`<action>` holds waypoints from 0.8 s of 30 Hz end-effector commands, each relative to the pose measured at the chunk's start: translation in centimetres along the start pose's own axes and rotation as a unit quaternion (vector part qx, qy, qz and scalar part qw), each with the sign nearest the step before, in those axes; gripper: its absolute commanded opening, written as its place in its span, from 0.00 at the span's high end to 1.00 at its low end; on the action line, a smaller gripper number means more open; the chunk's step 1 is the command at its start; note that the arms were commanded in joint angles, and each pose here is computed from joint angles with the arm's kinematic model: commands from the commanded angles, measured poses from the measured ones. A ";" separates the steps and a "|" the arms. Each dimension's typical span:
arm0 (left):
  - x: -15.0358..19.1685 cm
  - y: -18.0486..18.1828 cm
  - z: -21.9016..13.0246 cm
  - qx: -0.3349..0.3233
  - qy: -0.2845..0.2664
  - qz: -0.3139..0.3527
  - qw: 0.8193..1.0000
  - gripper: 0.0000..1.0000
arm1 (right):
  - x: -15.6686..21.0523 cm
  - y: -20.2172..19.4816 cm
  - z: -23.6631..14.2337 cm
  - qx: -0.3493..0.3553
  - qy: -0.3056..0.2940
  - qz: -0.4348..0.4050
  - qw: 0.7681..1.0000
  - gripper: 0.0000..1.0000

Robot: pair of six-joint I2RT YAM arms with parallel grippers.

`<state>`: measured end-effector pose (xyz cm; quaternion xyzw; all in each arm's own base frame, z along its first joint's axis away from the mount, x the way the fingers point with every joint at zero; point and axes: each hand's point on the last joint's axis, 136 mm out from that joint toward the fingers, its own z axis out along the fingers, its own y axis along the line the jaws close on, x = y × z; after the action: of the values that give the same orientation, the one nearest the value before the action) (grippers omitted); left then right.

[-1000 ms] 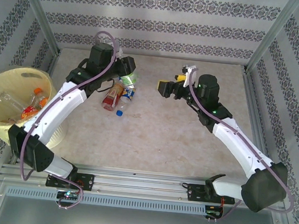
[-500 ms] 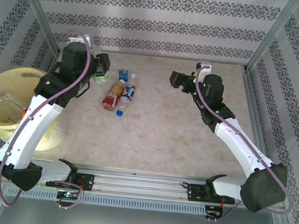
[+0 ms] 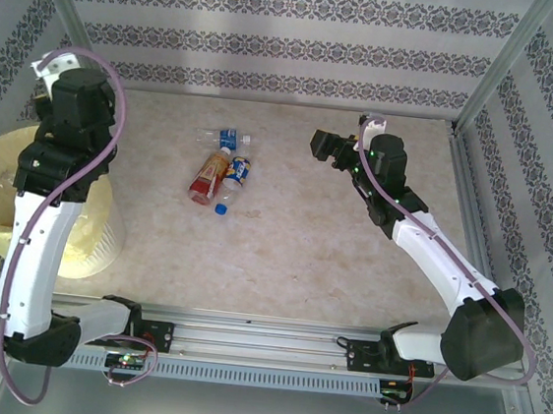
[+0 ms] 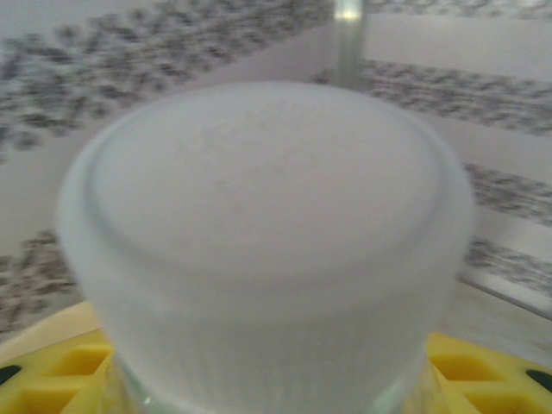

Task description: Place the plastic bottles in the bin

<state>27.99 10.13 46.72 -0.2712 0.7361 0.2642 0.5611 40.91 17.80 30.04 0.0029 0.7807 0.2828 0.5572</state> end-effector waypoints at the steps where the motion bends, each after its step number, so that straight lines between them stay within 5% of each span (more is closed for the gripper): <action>1: 0.8 5.9 0.2 -0.113 0.005 0.023 0.993 0.42 | -2.0 0.8 -0.3 -0.013 -0.022 0.003 1.000 0.02; 12: 7.3 11.5 4.3 -0.178 0.108 -0.018 0.978 0.41 | -1.6 0.8 -0.4 -0.011 -0.004 -0.001 1.000 0.02; 24: 10.4 8.9 8.3 -0.140 0.161 -0.092 0.973 0.41 | -1.3 1.2 -0.1 -0.018 0.007 0.003 1.000 0.02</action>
<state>24.69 20.98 36.20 -0.4197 0.7530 0.2922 0.4141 40.73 18.06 30.09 -0.0025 0.7892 0.2864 0.5433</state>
